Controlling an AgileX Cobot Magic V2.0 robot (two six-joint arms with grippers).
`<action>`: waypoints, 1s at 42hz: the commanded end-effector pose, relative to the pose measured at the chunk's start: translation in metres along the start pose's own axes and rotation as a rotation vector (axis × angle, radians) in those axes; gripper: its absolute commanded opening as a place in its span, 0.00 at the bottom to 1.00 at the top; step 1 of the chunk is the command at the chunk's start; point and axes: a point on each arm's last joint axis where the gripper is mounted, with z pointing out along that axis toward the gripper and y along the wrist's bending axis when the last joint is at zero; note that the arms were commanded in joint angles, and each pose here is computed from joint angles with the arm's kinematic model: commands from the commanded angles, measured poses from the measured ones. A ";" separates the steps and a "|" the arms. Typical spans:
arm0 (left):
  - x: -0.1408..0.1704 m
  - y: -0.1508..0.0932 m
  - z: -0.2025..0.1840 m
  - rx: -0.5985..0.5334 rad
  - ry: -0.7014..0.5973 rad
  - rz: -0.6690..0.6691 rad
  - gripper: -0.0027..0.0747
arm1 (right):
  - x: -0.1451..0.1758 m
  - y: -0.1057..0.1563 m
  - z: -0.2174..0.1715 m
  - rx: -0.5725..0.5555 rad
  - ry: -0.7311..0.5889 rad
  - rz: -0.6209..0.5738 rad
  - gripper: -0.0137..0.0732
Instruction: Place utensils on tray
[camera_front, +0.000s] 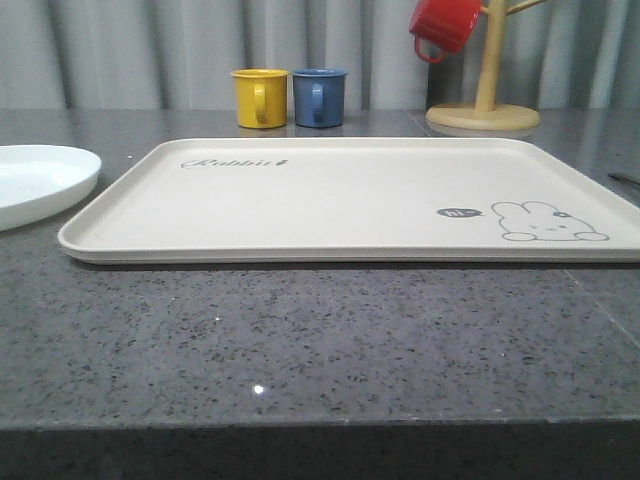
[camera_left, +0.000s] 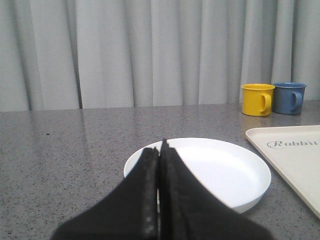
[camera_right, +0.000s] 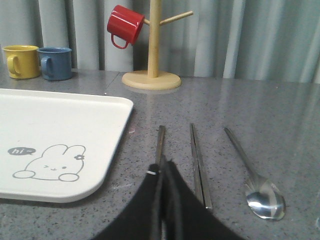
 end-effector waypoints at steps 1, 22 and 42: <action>-0.005 0.000 -0.002 -0.001 -0.090 -0.016 0.01 | -0.009 -0.001 -0.002 0.007 -0.100 -0.007 0.08; -0.005 0.000 -0.002 -0.001 -0.090 -0.016 0.01 | -0.009 -0.001 -0.002 0.007 -0.100 -0.007 0.08; -0.068 0.001 -0.012 -0.003 -0.279 -0.016 0.01 | -0.080 -0.001 -0.018 -0.007 -0.231 0.073 0.08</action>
